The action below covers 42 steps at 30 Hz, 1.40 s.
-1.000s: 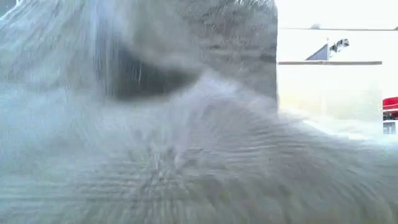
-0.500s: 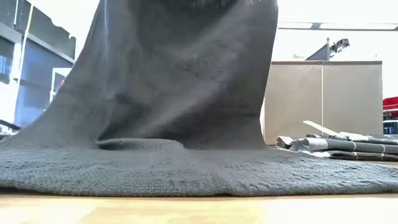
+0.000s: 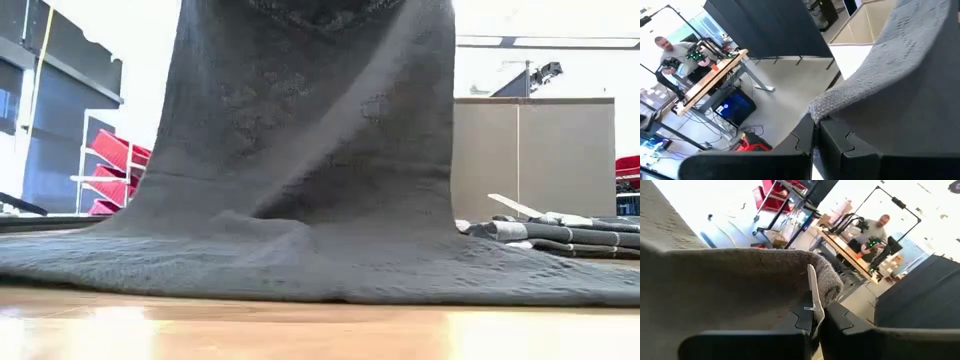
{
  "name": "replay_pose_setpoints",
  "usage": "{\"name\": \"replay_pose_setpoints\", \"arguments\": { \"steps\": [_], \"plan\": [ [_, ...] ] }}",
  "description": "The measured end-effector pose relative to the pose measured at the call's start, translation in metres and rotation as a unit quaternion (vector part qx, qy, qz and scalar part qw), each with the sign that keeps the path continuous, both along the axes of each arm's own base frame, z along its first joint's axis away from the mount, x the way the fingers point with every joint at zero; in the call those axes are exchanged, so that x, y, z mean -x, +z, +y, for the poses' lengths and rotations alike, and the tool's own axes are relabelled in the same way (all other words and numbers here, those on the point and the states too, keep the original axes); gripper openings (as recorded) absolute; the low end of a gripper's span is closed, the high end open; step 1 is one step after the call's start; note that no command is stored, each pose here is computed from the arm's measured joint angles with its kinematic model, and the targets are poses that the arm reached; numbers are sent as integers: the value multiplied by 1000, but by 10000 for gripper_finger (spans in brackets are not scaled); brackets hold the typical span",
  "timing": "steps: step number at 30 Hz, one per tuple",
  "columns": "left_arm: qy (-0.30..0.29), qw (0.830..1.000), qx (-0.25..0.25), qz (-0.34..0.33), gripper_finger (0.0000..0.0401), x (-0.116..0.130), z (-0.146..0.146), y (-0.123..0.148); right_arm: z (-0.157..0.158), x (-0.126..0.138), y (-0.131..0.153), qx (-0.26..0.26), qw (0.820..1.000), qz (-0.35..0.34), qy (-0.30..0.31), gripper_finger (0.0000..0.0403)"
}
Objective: Fold towel
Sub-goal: Fold the gray towel
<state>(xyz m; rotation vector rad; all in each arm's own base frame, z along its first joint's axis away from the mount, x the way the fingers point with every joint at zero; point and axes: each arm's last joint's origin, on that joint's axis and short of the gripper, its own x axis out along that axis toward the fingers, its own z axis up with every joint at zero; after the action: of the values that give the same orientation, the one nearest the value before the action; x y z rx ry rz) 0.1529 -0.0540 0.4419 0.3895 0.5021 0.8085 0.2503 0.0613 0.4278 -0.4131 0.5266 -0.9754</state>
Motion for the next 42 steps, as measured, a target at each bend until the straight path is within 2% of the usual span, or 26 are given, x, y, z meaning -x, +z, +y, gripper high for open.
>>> {"name": "replay_pose_setpoints", "arguments": {
  "steps": [3, 8, 12, 17, 20, 27, 31, 35, 36, 39, 41, 42],
  "plan": [
    [-12, 999, 37, 1, 2, 1, -1, 0, 2, 0, -5, -73, 996, 24, 35, 0],
    [-61, 981, 175, 57, 2, -5, -9, -11, 10, -4, -24, -163, 981, 68, 82, 0],
    [-99, 950, 270, 122, 2, -12, -19, -20, 23, -7, -45, -259, 953, 95, 124, 0],
    [-125, 900, 363, 205, 2, -22, -33, -35, 49, -15, -79, -369, 901, 117, 198, 0],
    [-117, 879, 386, 257, 2, -24, -37, -55, 65, -18, -106, -416, 871, 122, 232, 0],
    [-75, 836, 392, 377, 2, -23, -45, -131, 79, -24, -167, -491, 831, 67, 254, 0],
    [-107, 814, 435, 370, 2, -31, -54, -165, 81, -21, -193, -544, 795, 69, 258, 0],
    [-156, 766, 505, 367, 2, -36, -66, -188, 84, -13, -207, -598, 751, 105, 259, 0],
    [-159, 758, 513, 370, 2, -35, -67, -190, 86, -12, -206, -605, 743, 113, 262, 0],
    [-137, 755, 520, 375, 2, -32, -65, -187, 88, -12, -195, -607, 735, 131, 271, 0],
    [-116, 766, 515, 367, 2, -31, -59, -175, 88, -16, -178, -589, 746, 134, 281, 0],
    [-106, 777, 508, 356, 2, -32, -56, -165, 85, -17, -168, -576, 755, 136, 282, 0]
  ]
}}
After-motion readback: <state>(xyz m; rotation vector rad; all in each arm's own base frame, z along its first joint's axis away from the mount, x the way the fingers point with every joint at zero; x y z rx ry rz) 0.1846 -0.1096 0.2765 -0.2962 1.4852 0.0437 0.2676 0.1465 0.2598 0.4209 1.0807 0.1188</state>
